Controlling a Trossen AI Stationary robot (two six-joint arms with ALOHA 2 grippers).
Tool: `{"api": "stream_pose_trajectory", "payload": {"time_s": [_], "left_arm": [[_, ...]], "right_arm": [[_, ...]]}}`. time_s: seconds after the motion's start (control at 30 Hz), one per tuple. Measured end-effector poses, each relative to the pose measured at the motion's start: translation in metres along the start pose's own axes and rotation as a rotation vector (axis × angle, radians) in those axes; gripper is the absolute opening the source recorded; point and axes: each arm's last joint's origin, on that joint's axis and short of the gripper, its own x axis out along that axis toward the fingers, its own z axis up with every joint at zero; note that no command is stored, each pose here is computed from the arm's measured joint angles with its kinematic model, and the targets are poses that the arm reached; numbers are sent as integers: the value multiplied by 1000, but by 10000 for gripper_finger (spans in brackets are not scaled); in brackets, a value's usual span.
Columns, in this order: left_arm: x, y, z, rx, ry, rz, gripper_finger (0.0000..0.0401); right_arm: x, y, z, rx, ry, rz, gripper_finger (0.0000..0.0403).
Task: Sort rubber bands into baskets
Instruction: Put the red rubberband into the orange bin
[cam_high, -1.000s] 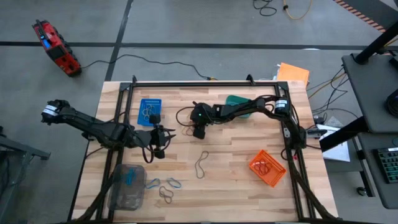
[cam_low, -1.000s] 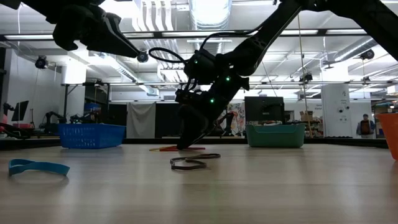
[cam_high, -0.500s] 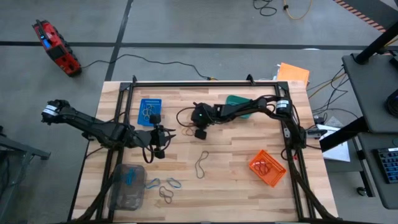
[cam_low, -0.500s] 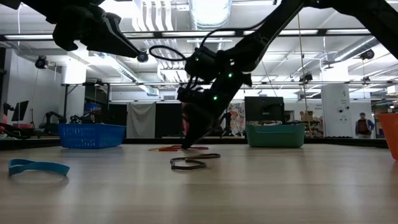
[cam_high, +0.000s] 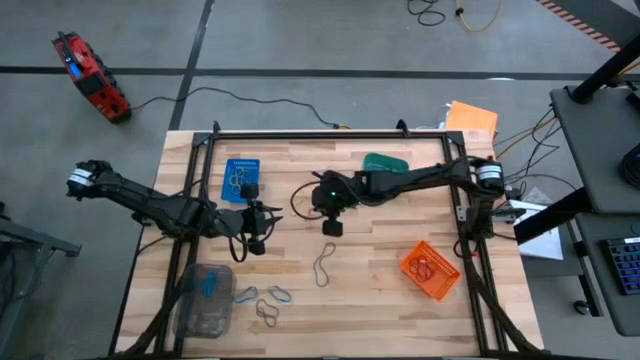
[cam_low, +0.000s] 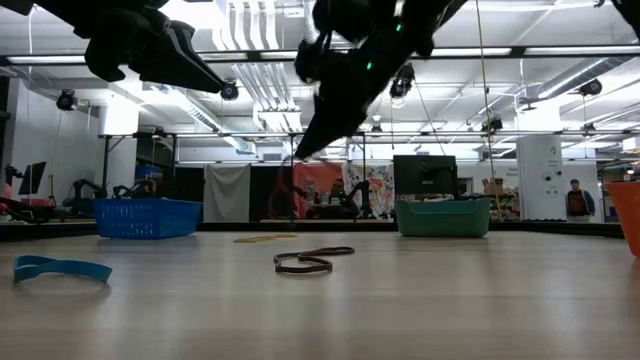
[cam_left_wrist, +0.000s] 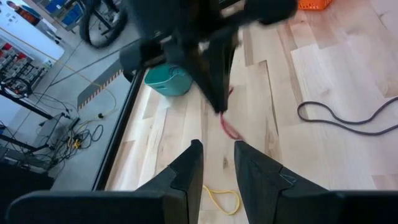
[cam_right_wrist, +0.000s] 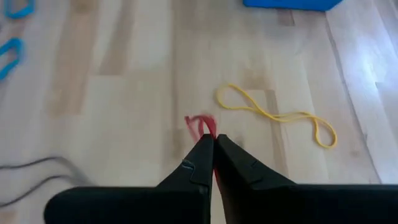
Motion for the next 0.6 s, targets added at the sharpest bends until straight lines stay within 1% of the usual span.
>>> {"api": "stream_pose_trajectory", "payload": {"time_s": [0.23, 0.43, 0.6], "left_arm": [[2, -1, -1, 5, 8, -1, 76], [7, -5, -2, 19, 27, -6, 76], [10, -7, -3, 32, 38, -8, 76]], "right_arm": [[-42, 22, 9, -21, -1, 30, 9], [-67, 37, 9, 4, 20, 57, 9], [-83, 50, 4, 38, 75, 80, 9]]}}
